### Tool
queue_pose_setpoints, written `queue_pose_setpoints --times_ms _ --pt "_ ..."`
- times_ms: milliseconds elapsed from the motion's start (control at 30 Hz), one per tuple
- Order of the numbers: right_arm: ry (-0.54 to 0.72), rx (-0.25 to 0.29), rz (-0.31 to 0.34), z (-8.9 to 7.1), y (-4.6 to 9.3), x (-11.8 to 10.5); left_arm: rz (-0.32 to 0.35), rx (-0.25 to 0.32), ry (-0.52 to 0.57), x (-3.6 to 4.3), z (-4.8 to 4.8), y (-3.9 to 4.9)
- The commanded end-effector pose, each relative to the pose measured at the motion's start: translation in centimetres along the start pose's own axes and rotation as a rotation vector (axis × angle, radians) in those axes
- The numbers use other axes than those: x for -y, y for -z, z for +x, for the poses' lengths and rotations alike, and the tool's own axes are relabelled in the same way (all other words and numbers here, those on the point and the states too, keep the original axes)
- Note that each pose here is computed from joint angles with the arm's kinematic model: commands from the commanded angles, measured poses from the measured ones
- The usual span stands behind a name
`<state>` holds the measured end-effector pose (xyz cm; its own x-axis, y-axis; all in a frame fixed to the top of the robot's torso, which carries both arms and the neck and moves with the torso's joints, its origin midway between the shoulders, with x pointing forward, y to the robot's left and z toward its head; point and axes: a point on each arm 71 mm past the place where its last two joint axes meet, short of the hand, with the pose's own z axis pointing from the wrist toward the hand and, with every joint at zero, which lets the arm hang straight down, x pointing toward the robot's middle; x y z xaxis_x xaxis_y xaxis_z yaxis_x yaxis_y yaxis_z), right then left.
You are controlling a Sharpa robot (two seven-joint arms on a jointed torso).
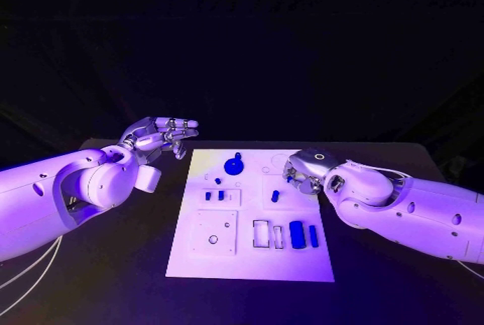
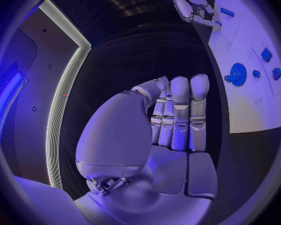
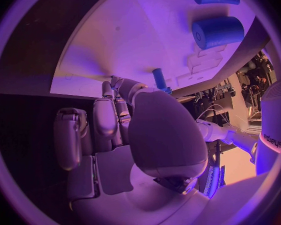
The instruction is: Assemble the parts on the task board
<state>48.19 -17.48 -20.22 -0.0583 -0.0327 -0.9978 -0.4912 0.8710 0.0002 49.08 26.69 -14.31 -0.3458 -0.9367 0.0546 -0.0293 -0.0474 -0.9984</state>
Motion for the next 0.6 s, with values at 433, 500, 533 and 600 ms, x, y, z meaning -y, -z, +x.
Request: queue_pose_setpoints --times_ms 433,500,533,600 --pt "-0.094 0.085 -0.065 -2.8 2.2 -1.9 -0.001 -0.028 0.003 -0.01 0.32 -0.1" --pt "-0.112 0.092 -0.091 -3.1 2.3 -2.9 -0.002 -0.029 0.003 -0.03 0.35 -0.11" --pt "-0.117 0.093 -0.1 -3.1 2.4 -3.2 -0.002 -0.029 0.003 -0.04 0.37 -0.11" --pt "-0.137 0.095 -0.131 -3.3 2.4 -4.4 -0.002 -0.032 0.004 -0.07 0.45 -0.14"
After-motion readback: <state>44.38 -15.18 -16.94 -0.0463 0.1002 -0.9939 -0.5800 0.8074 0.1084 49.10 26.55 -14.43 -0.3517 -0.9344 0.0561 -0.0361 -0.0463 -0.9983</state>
